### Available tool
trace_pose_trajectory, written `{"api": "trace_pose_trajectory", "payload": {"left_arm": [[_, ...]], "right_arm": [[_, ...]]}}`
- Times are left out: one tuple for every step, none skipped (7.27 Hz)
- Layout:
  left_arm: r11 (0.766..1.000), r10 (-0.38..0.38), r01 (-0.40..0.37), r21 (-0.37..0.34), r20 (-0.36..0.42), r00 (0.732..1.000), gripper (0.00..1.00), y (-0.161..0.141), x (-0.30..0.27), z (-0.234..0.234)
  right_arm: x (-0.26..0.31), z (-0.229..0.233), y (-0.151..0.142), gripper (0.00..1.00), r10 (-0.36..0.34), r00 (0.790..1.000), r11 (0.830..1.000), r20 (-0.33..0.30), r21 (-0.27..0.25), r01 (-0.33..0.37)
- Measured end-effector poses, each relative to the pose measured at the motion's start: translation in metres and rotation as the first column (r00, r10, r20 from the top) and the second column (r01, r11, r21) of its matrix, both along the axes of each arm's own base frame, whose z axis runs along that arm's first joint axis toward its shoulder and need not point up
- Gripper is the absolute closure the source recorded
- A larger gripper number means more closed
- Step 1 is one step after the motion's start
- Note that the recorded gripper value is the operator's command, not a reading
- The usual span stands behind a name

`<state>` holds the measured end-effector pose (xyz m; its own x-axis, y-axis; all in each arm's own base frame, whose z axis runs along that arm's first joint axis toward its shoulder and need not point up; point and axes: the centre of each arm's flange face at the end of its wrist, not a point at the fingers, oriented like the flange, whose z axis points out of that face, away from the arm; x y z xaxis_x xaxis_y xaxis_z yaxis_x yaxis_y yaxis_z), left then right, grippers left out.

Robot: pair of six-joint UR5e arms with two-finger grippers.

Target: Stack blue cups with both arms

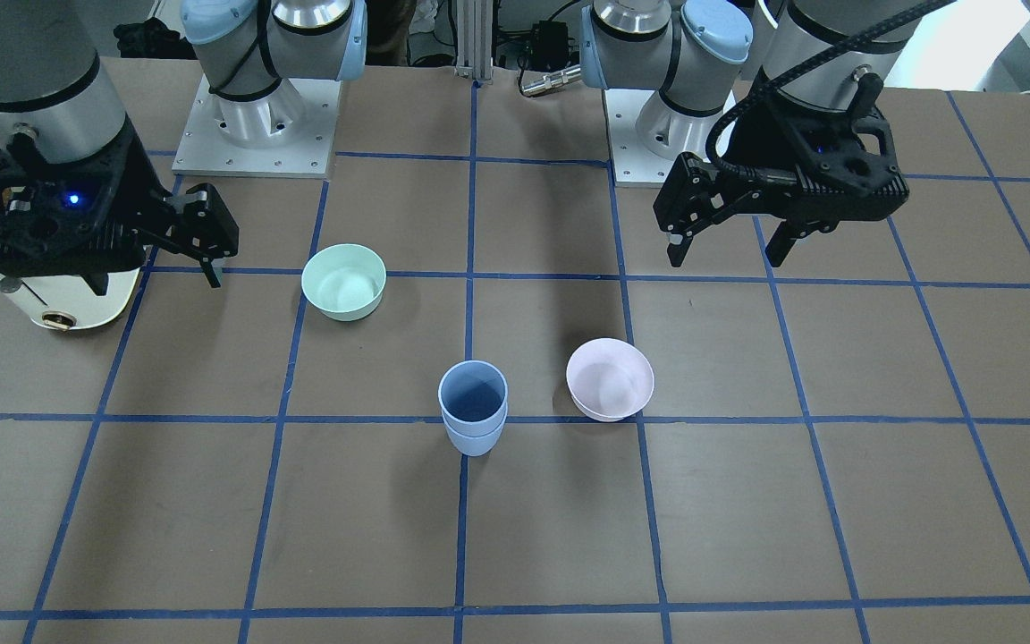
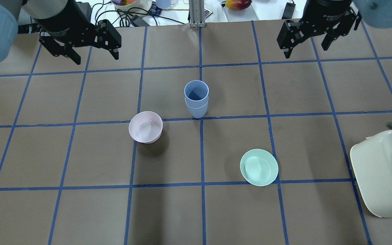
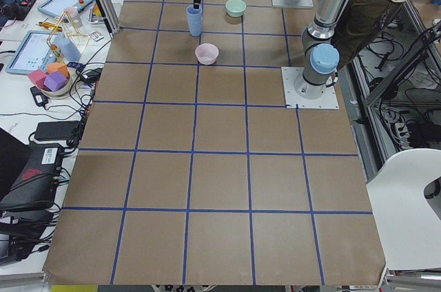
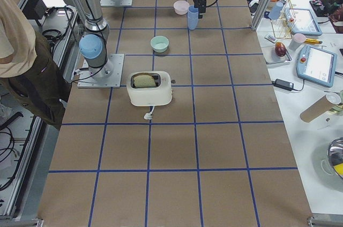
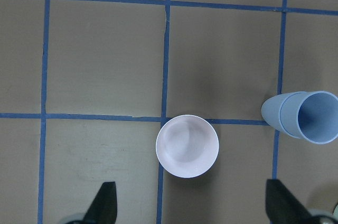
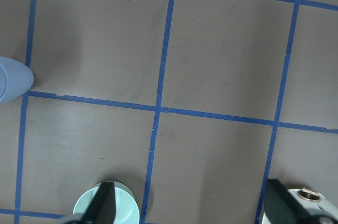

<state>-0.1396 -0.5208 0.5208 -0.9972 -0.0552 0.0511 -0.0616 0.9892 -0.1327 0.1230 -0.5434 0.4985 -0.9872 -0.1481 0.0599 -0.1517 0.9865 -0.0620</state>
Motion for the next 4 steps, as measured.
{"api": "trace_pose_trajectory", "payload": {"left_arm": [[1.000, 0.000, 0.000, 0.001, 0.000, 1.000, 0.00, 0.0006, 0.0003, 0.0003], [1.000, 0.001, -0.001, 0.002, 0.000, 1.000, 0.00, 0.0011, 0.0003, 0.0005], [1.000, 0.001, -0.001, 0.002, 0.000, 1.000, 0.00, 0.0017, 0.0004, 0.0007], [1.000, 0.001, -0.001, 0.003, 0.000, 1.000, 0.00, 0.0024, 0.0004, 0.0013]], "right_arm": [[0.0012, 0.0004, 0.0063, 0.00, 0.005, 1.000, 1.000, 0.017, -0.030, -0.004], [0.0026, 0.0012, 0.0087, 0.00, 0.009, 0.999, 0.999, 0.039, -0.048, -0.008], [0.0045, 0.0002, 0.0095, 0.00, 0.014, 0.998, 0.999, 0.055, -0.052, -0.011], [0.0058, -0.0022, 0.0097, 0.00, 0.016, 0.998, 0.999, 0.058, -0.050, -0.013]]}}
